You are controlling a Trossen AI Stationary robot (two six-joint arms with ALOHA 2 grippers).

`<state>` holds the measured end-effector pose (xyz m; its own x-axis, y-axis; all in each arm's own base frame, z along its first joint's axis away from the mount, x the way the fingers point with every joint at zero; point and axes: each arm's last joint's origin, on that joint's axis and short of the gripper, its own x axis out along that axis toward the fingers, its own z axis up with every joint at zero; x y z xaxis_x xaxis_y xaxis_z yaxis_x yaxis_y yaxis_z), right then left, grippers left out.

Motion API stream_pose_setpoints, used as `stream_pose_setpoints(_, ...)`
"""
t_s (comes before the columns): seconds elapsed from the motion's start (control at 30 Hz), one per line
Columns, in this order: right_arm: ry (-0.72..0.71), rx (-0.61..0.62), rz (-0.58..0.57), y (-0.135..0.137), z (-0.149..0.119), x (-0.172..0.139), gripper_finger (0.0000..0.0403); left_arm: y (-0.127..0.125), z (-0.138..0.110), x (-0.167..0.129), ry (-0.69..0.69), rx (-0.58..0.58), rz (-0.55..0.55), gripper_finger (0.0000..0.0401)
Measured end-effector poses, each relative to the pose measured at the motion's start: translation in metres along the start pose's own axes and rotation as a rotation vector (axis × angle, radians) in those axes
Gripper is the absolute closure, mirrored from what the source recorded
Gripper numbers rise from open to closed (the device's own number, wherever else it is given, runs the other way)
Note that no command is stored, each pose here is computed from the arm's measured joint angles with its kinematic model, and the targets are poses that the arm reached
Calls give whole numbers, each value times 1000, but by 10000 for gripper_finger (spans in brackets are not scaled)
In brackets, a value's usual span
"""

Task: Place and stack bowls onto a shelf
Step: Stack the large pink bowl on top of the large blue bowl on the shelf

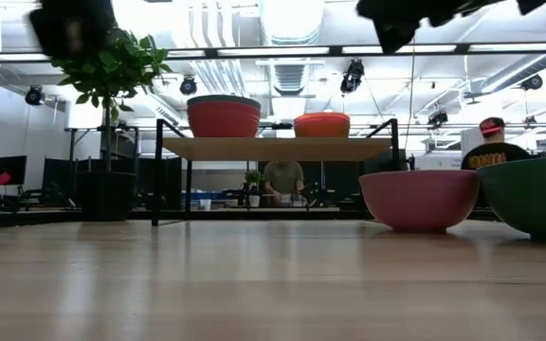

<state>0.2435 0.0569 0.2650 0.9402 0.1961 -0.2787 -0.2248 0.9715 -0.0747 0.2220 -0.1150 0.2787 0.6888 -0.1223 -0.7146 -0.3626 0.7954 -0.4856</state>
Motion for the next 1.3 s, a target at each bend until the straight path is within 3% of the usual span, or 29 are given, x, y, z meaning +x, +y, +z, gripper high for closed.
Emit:
stream_pose_setpoints(0.07,-1,-9,32,9,-3,0,394,-3,-4,11,125,-115,79,401)
stream_pose_setpoints(0.2,-22,-30,79,21,-9,0,394,-16,-14,33,343,-217,211,401)
stream_pose_setpoints(0.43,-14,-26,108,29,-18,-1,394,-45,-30,59,572,-193,444,401)
stream_pose_setpoints(0.53,-17,8,44,27,-16,-3,394,-55,-33,62,628,-161,572,401)
stream_pose_setpoints(0.63,-13,81,-96,23,-16,-6,394,-63,-35,66,662,-130,665,401)
stream_pose_setpoints(0.73,7,157,-193,19,-18,-9,394,-70,-36,68,654,-71,685,401)
stream_pose_setpoints(0.9,52,308,-215,19,-21,-13,385,-72,-36,67,650,5,672,401)
stream_pose_setpoints(1.03,119,402,-248,18,-21,-14,345,-69,-35,65,631,63,698,401)
stream_pose_setpoints(1.13,174,380,-287,18,-22,-11,305,-67,-34,64,618,129,711,401)
stream_pose_setpoints(1.3,333,145,-255,22,-34,-4,251,-62,-30,60,551,259,793,401)
